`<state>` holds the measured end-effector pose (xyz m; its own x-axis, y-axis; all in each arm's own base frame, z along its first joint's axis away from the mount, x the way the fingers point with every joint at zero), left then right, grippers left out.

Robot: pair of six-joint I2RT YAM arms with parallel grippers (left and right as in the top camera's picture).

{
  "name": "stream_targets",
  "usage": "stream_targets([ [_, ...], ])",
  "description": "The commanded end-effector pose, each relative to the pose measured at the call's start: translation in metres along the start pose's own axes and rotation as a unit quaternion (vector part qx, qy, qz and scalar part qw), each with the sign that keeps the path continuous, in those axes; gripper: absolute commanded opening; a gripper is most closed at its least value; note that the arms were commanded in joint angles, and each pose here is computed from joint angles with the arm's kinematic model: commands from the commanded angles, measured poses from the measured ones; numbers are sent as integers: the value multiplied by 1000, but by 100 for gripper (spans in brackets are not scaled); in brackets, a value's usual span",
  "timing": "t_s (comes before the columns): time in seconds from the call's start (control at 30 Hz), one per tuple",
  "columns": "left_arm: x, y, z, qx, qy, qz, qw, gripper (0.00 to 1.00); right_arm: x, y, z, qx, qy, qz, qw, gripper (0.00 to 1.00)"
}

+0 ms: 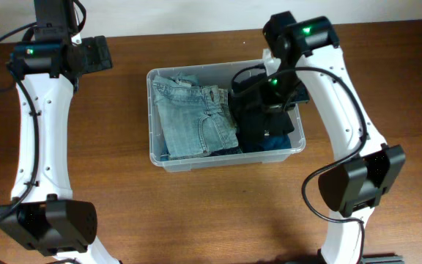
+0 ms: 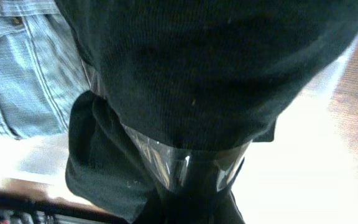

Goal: Pack container
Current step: 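Carry the black garment into the bin and lower it on the stack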

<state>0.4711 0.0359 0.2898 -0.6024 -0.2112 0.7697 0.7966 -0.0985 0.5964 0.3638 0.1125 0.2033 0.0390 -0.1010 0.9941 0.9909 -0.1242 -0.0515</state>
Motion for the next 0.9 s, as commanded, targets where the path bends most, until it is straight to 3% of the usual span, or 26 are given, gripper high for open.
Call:
stream_targets([
  [0.0,10,5,6,8,3,-13,1000,100,-3,0,-2,-2,-7,-10,1000,4],
  [0.07,10,5,5,8,3,-13,1000,99,-10,4,-4,-3,-8,-14,1000,12],
  [0.1,10,5,5,8,3,-13,1000,99,-11,5,-6,-5,-11,-15,1000,32],
  [0.17,10,5,5,8,3,-13,1000,99,-10,8,-14,-9,-29,-22,999,55],
  [0.4,10,5,5,8,3,-14,1000,99,28,24,-25,-27,-17,-75,997,58],
  [0.47,10,5,5,8,3,-14,1000,99,47,31,-21,-20,-4,-110,994,57],
  [0.5,10,5,5,8,3,-14,1000,99,53,34,-17,-17,2,-123,992,51],
  [0.53,10,5,5,8,3,-14,1000,99,54,36,-15,-16,5,-129,992,45],
  [0.57,10,5,5,8,3,-14,1000,99,52,39,-10,-11,11,-132,991,24],
  [0.67,10,5,5,8,3,-14,1000,99,37,40,-7,-8,4,-114,993,5],
  [0.87,10,5,5,8,3,-14,1000,99,-38,47,-11,-12,-15,-50,999,4],
])
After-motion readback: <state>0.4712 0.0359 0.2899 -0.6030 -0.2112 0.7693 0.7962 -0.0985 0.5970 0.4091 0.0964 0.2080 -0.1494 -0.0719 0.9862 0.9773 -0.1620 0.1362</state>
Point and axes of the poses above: each gripper's point midway between its finger pads, its own x axis back along the fingers, its own z axis along the line the jaws close on, y = z × x, the point moved 2 cm from there along x, back along the fingers, and after that the axes turned 14 degrees about -x, right-handed, at the moved point
